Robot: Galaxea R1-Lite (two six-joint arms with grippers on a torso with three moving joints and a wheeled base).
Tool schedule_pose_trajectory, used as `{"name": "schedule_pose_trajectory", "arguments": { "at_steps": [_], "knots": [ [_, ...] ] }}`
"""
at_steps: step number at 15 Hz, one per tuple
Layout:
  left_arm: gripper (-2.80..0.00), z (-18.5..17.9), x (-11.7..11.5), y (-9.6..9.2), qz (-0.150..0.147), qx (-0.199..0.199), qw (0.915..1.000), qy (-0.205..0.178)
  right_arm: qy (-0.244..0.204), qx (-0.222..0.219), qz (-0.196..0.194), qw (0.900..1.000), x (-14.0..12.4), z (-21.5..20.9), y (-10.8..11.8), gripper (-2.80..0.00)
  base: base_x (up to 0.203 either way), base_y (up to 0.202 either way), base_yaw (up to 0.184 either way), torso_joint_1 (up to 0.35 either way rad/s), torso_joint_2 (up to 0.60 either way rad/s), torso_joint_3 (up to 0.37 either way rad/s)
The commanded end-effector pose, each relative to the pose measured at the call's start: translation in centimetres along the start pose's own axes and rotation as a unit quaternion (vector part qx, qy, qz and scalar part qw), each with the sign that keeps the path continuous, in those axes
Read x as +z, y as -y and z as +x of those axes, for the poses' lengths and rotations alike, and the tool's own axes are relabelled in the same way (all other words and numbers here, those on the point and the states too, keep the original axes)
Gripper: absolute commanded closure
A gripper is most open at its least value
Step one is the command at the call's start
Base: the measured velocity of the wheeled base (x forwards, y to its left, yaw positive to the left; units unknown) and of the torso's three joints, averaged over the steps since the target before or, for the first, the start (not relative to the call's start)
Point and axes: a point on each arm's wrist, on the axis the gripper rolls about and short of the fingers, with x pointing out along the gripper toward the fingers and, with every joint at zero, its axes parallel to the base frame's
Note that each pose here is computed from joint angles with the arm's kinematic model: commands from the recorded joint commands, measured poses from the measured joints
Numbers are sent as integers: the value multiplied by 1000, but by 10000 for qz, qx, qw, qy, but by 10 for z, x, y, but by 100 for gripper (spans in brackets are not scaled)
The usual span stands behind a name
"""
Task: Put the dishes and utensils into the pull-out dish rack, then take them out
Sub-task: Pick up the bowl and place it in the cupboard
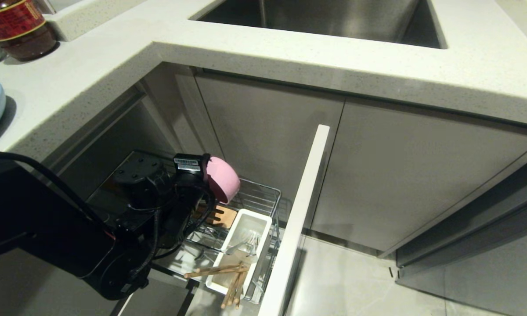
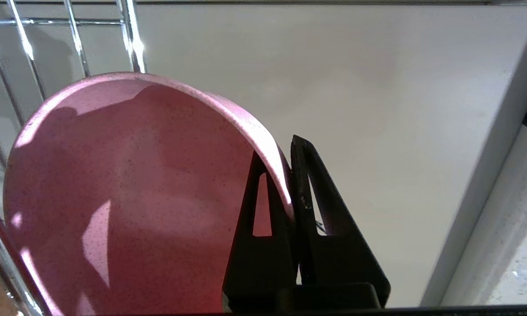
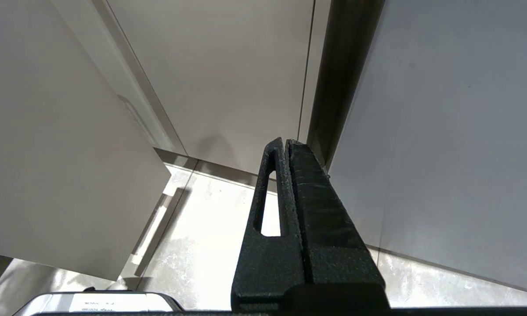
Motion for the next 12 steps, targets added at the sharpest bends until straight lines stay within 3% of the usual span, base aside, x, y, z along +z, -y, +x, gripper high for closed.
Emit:
{"name": "schedule_pose_trajectory", "arguments": {
  "at_steps": [1,5,8,11,12],
  "knots": [
    [-280,-1,0,3,-53,-53,10000,20,-122,2,0,9999,-7,1,0,0,0,0,0,0,0,0],
    [-280,-3,1,3,80,180,9998,-20,-122,2,0,9999,-7,1,0,0,0,0,0,0,0,0],
    [-280,-14,3,17,134,307,9994,-62,-122,2,0,9999,-7,1,0,0,0,0,0,0,0,0],
    [-280,-34,8,30,451,998,9939,-151,-122,2,0,9999,-7,1,0,0,0,0,0,0,0,0],
    [-280,-44,13,40,487,1068,9929,-169,-122,2,0,9999,-7,1,0,0,0,0,0,0,0,0]
  ]
}}
